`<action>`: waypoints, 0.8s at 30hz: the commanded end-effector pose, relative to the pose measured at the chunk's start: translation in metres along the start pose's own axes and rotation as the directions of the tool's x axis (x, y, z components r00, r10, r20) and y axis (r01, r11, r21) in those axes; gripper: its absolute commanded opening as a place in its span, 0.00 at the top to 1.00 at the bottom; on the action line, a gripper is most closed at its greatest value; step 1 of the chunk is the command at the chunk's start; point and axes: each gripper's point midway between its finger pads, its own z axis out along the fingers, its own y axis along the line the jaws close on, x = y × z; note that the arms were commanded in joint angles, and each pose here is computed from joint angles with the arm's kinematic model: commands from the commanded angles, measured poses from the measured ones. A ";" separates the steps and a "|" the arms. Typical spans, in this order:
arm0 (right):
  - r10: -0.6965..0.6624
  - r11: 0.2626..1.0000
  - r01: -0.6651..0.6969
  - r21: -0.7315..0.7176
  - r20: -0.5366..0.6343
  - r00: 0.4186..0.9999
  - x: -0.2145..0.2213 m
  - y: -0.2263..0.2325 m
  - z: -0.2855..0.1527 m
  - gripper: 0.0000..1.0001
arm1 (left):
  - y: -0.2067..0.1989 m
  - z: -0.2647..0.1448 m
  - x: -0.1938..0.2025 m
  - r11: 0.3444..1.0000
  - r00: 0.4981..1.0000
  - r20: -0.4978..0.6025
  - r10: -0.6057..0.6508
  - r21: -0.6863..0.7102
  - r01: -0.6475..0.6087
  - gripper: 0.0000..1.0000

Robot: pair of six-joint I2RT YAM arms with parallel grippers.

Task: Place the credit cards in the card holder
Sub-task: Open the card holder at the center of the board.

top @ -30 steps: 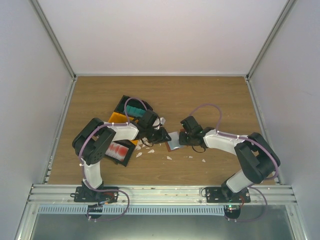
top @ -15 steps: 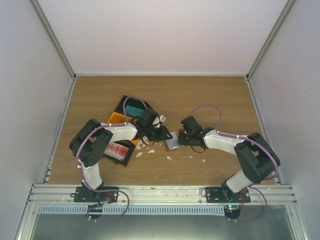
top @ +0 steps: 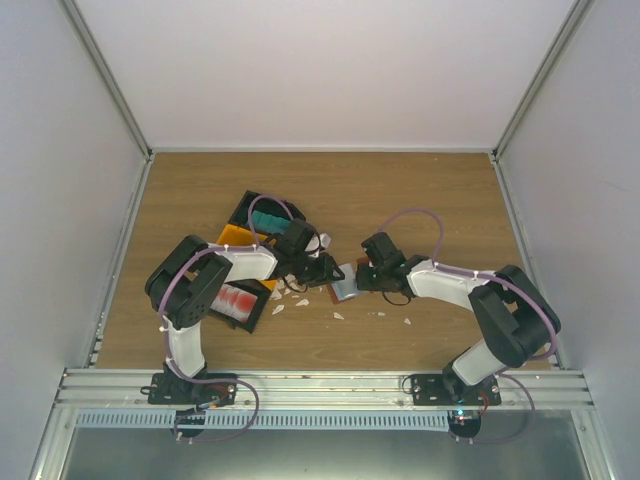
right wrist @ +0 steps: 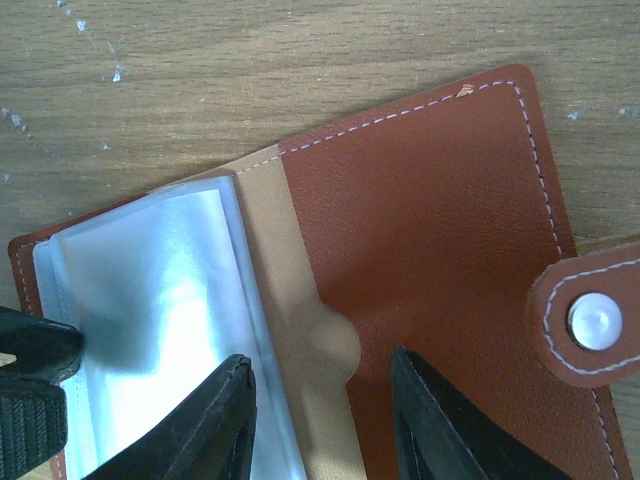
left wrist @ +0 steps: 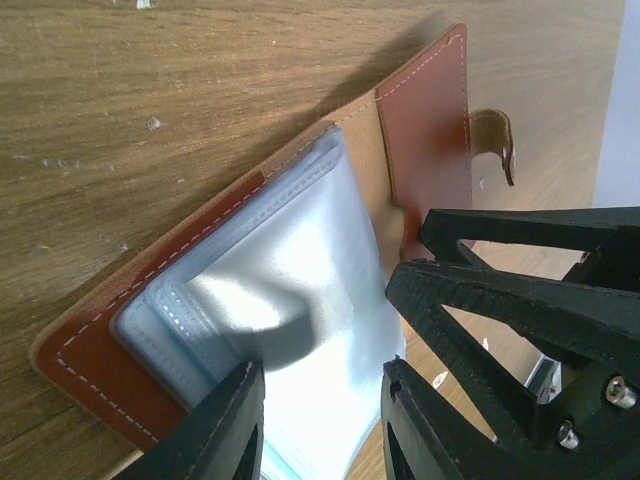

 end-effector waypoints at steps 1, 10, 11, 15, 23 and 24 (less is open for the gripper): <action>0.021 0.999 -0.014 0.035 -0.185 0.983 0.053 -0.017 0.013 0.61 | 0.021 0.007 0.007 0.997 0.999 -0.015 -0.050 -0.059 0.049 0.63; 0.000 0.999 -0.008 -0.043 -0.198 0.980 0.054 -0.003 0.013 0.59 | 0.011 0.015 0.007 0.999 0.998 -0.054 -0.039 -0.007 0.038 0.58; -0.002 0.998 -0.010 -0.061 -0.203 0.979 0.056 -0.001 0.013 0.59 | 0.009 0.016 0.006 0.999 0.998 -0.059 -0.034 0.001 0.034 0.58; -0.030 0.987 -0.003 -0.161 -0.204 0.979 0.059 0.014 0.009 0.54 | 0.006 0.023 0.004 1.000 0.997 -0.076 -0.020 0.017 0.021 0.58; -0.097 0.966 0.052 -0.251 -0.169 0.981 0.055 0.028 0.000 0.45 | -0.007 0.023 0.001 0.998 0.995 -0.092 0.031 0.065 -0.025 0.62; -0.106 0.966 0.062 -0.252 -0.165 0.980 0.054 0.028 -0.001 0.43 | -0.013 0.023 -0.001 0.995 0.995 -0.086 0.046 0.090 -0.038 0.62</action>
